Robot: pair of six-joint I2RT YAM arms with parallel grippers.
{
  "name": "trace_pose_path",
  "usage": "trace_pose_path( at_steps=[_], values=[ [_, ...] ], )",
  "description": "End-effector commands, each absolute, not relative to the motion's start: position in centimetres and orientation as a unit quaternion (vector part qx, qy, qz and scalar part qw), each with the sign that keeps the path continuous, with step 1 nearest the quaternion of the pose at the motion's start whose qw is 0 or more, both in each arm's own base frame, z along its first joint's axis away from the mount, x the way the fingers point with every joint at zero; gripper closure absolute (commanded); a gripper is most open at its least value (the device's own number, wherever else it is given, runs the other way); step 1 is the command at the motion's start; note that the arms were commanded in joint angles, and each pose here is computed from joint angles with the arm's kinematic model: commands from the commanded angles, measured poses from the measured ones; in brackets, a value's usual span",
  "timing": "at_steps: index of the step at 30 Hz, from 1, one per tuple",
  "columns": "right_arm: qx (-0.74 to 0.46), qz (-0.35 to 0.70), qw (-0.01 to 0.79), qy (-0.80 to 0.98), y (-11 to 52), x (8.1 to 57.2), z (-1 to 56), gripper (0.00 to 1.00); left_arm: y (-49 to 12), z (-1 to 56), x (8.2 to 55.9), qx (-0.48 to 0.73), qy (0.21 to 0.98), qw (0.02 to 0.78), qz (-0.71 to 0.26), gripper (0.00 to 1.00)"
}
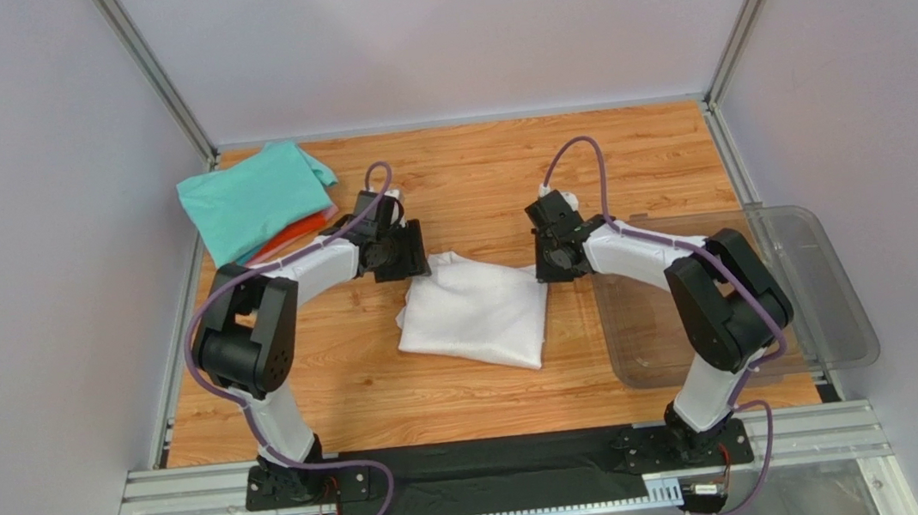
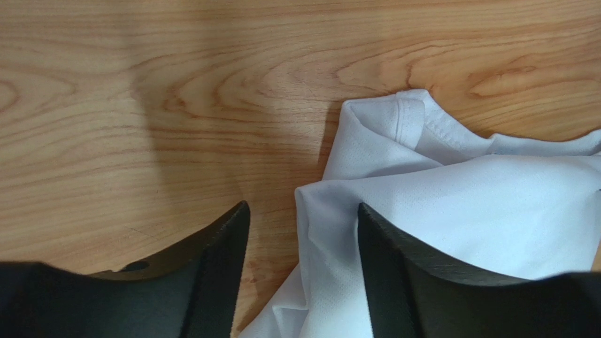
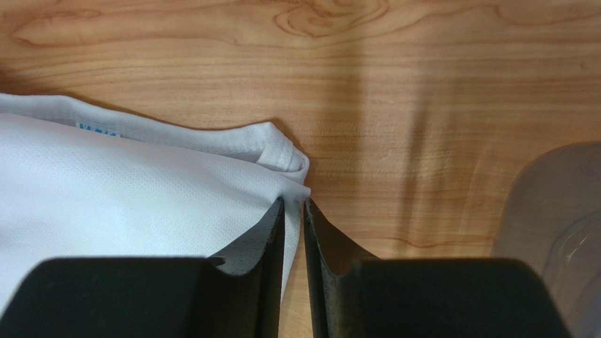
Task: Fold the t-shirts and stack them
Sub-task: Fold the tshirt
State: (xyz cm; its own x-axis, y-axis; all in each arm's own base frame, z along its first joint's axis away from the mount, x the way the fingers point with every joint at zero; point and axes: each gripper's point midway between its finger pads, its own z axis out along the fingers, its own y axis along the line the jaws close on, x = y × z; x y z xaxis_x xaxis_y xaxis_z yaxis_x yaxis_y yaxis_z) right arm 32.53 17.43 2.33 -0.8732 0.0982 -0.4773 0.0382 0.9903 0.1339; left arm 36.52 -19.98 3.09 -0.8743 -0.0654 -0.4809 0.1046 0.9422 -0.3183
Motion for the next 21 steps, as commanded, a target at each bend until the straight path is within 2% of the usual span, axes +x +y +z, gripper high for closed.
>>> trace_pose_path(
  at_steps=[1,3,7,9,11,12,18,21],
  values=[
    [0.038,0.063,0.271,0.96,17.7,34.3,3.4,0.78,-20.7,4.9,37.7,0.027,0.944,0.272,-0.183,0.34],
    [0.032,0.08,0.273,0.958,18.3,34.3,4.1,0.71,-20.8,5.4,37.4,0.03,0.943,0.272,-0.191,0.26],
    [0.01,0.122,0.294,0.948,19.6,34.3,7.6,0.55,-20.8,6.4,36.2,0.035,0.939,0.274,-0.206,0.18],
    [-0.006,0.138,0.301,0.944,20.1,34.0,9.3,0.54,-20.5,7.5,35.6,0.031,0.935,0.285,-0.207,0.02],
    [-0.026,0.156,0.32,0.934,20.9,33.3,12.0,0.24,-19.8,8.2,35.4,0.022,0.934,0.296,-0.199,0.0],
    [-0.038,0.161,0.328,0.93,21.2,33.1,13.0,0.0,-19.4,9.1,34.8,0.02,0.933,0.301,-0.196,0.0],
    [-0.06,0.208,0.406,0.888,21.9,29.8,21.3,0.0,-17.3,13.2,32.2,0.004,0.916,0.35,-0.195,0.0],
    [-0.066,0.253,0.443,0.857,21.6,26.7,25.3,0.0,-17.2,15.3,31.5,0.012,0.905,0.372,-0.207,0.0]
  ],
)
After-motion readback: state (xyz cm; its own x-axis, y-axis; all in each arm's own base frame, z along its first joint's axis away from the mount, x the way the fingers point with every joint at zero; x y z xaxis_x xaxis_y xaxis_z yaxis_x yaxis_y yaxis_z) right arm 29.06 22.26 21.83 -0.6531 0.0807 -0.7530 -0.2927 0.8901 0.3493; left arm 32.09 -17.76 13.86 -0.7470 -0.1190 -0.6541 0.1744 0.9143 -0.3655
